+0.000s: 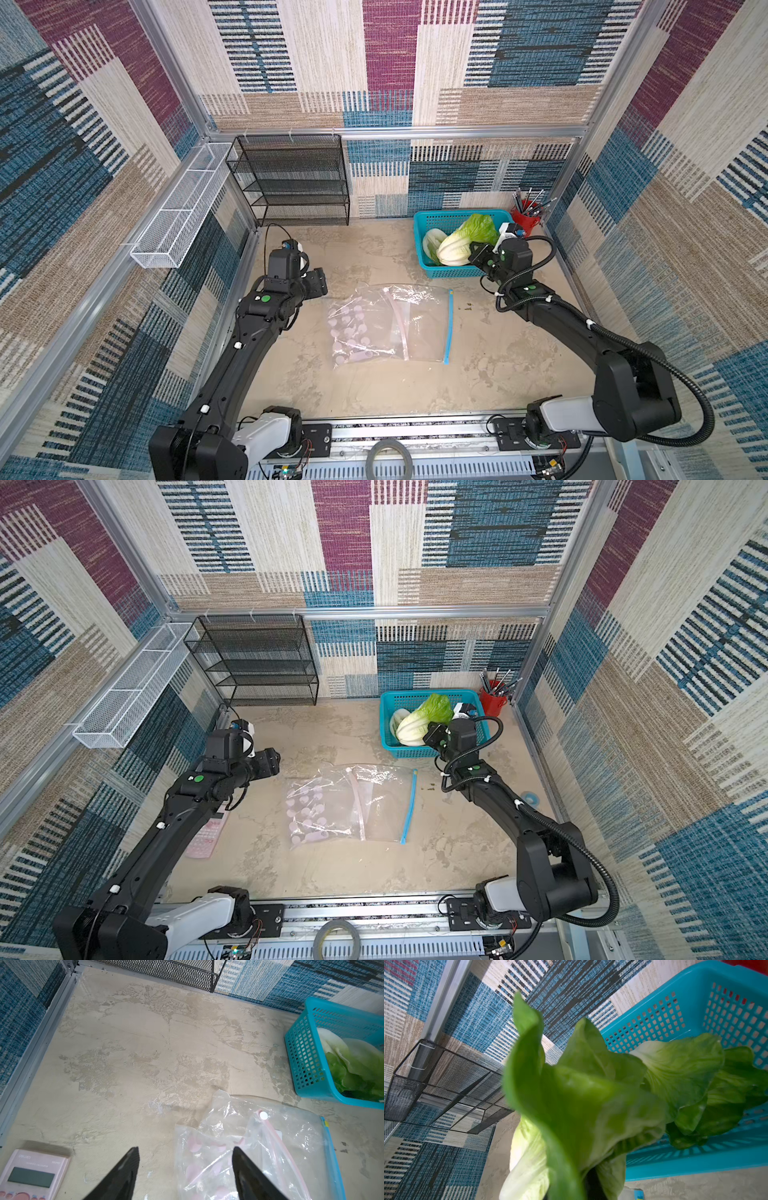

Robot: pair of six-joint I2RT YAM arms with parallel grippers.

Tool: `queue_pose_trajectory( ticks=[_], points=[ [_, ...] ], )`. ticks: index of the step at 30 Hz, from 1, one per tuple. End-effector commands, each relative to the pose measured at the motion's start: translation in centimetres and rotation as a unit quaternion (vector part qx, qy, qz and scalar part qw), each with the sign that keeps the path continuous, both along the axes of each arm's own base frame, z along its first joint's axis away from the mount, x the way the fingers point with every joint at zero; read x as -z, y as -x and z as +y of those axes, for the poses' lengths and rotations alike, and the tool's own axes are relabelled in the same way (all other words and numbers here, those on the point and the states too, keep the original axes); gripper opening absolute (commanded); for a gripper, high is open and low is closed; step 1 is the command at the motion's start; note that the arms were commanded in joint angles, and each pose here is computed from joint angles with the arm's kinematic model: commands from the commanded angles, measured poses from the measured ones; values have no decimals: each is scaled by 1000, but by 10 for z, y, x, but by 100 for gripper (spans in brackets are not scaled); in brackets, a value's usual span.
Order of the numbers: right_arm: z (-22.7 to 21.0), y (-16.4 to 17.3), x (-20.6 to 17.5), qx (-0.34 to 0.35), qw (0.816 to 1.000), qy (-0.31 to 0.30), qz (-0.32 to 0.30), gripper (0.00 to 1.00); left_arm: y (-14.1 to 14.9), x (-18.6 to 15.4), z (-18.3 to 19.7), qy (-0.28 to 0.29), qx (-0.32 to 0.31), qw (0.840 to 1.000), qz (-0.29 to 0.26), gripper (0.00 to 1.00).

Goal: Open the zip-top bag and take out the chinese cabbages
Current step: Place the Chinese cabbage in the basket.

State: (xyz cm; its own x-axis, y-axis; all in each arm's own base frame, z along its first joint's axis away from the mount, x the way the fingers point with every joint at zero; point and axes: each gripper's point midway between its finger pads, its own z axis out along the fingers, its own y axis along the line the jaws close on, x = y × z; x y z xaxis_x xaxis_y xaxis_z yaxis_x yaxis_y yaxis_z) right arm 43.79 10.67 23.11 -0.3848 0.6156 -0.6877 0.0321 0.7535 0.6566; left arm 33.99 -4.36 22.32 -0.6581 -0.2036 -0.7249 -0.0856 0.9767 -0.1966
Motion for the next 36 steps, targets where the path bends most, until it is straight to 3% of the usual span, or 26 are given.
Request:
queue_pose_trajectory(
  ticks=[1,21,36],
  points=[
    [-2,-12,-12,-1,1000,-10,-19,0,-1,-7,-1,-3,13,1000,-19,72],
    [-23,-93,12,24,999,-26,-7,0,3,-16,9,3,4,999,-53,72],
    [-20,-120,21,32,999,-41,4,0,6,-25,16,34,-7,997,-74,67]
  ],
)
